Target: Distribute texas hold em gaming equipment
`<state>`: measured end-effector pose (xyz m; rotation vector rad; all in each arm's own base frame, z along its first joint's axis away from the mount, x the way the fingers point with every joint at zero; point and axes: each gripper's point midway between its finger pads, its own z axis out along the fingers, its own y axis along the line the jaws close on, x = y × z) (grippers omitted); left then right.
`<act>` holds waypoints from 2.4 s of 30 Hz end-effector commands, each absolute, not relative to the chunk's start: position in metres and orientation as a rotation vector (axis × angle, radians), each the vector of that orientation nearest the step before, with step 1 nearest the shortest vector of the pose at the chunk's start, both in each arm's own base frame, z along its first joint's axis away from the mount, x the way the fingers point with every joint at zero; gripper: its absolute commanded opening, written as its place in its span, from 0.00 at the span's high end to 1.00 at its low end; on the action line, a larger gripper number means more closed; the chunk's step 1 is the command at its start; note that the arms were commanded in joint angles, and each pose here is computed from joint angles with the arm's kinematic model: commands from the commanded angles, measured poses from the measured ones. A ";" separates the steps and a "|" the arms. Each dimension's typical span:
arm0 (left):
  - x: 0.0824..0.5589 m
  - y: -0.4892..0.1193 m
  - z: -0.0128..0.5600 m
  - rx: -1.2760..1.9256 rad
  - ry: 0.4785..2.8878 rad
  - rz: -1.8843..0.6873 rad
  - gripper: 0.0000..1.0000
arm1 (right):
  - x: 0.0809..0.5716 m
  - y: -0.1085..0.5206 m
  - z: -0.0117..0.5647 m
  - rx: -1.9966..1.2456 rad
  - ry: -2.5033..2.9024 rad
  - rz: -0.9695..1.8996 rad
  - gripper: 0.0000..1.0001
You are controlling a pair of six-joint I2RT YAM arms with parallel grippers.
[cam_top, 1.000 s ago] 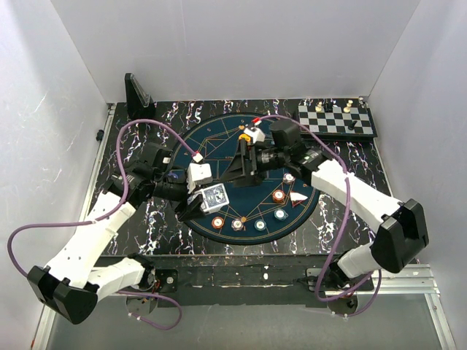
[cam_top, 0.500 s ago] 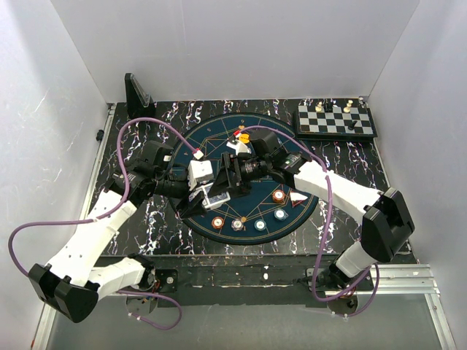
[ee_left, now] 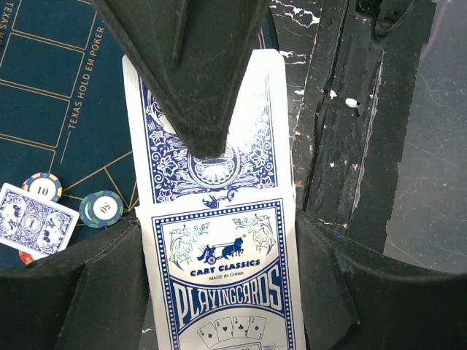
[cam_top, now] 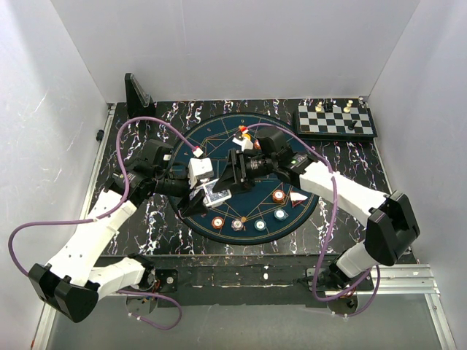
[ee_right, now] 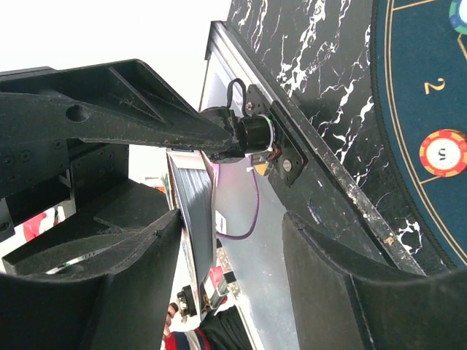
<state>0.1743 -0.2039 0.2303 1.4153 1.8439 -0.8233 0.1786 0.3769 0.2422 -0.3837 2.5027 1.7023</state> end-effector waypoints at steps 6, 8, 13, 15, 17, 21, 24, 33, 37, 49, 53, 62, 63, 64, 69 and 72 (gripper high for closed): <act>0.175 -0.214 0.259 1.397 1.746 -0.863 1.00 | 0.188 0.361 0.261 -0.354 2.411 1.718 0.39; 0.175 -0.214 0.260 1.395 1.743 -0.865 1.00 | 0.189 0.360 0.261 -0.349 2.412 1.717 0.42; 0.174 -0.215 0.262 1.391 1.741 -0.869 1.00 | 0.189 0.353 0.257 -0.334 2.433 1.687 0.48; 0.175 -0.215 0.264 1.386 1.741 -0.868 1.00 | 0.188 0.350 0.254 -0.327 2.440 1.676 0.50; 0.177 -0.215 0.264 1.371 1.746 -0.859 1.00 | 0.189 0.346 0.252 -0.318 2.441 1.663 0.51; 0.179 -0.213 0.264 1.362 1.755 -0.844 1.00 | 0.189 0.341 0.251 -0.299 2.447 1.654 0.52; 0.179 -0.214 0.267 1.360 1.746 -0.849 1.00 | 0.188 0.337 0.251 -0.294 2.448 1.650 0.54; 0.177 -0.216 0.268 1.353 1.742 -0.871 1.00 | 0.187 0.342 0.279 -0.296 2.336 1.770 0.23; 0.177 -0.218 0.273 1.336 1.737 -0.884 1.00 | 0.181 0.363 0.295 -0.366 2.234 1.909 0.17; 0.194 -0.224 0.285 1.297 1.728 -0.867 1.00 | 0.166 0.400 0.306 -0.458 2.216 2.105 0.41; 0.200 -0.223 0.285 1.303 1.735 -0.833 0.97 | 0.164 0.401 0.309 -0.427 2.208 2.155 0.68; 0.199 -0.211 0.277 1.362 1.732 -0.741 0.02 | 0.166 0.392 0.307 -0.370 2.227 2.151 0.85; 0.197 -0.209 0.278 1.368 1.716 -0.729 0.02 | 0.167 0.390 0.306 -0.362 2.233 2.149 0.85; 0.196 -0.207 0.278 1.384 1.703 -0.712 0.02 | 0.167 0.389 0.305 -0.360 2.237 2.148 0.86; 0.192 -0.193 0.263 1.467 1.705 -0.622 0.02 | 0.168 0.387 0.302 -0.352 2.251 2.133 0.86; 0.190 -0.194 0.262 1.487 1.674 -0.627 0.02 | 0.168 0.387 0.301 -0.354 2.260 2.131 0.86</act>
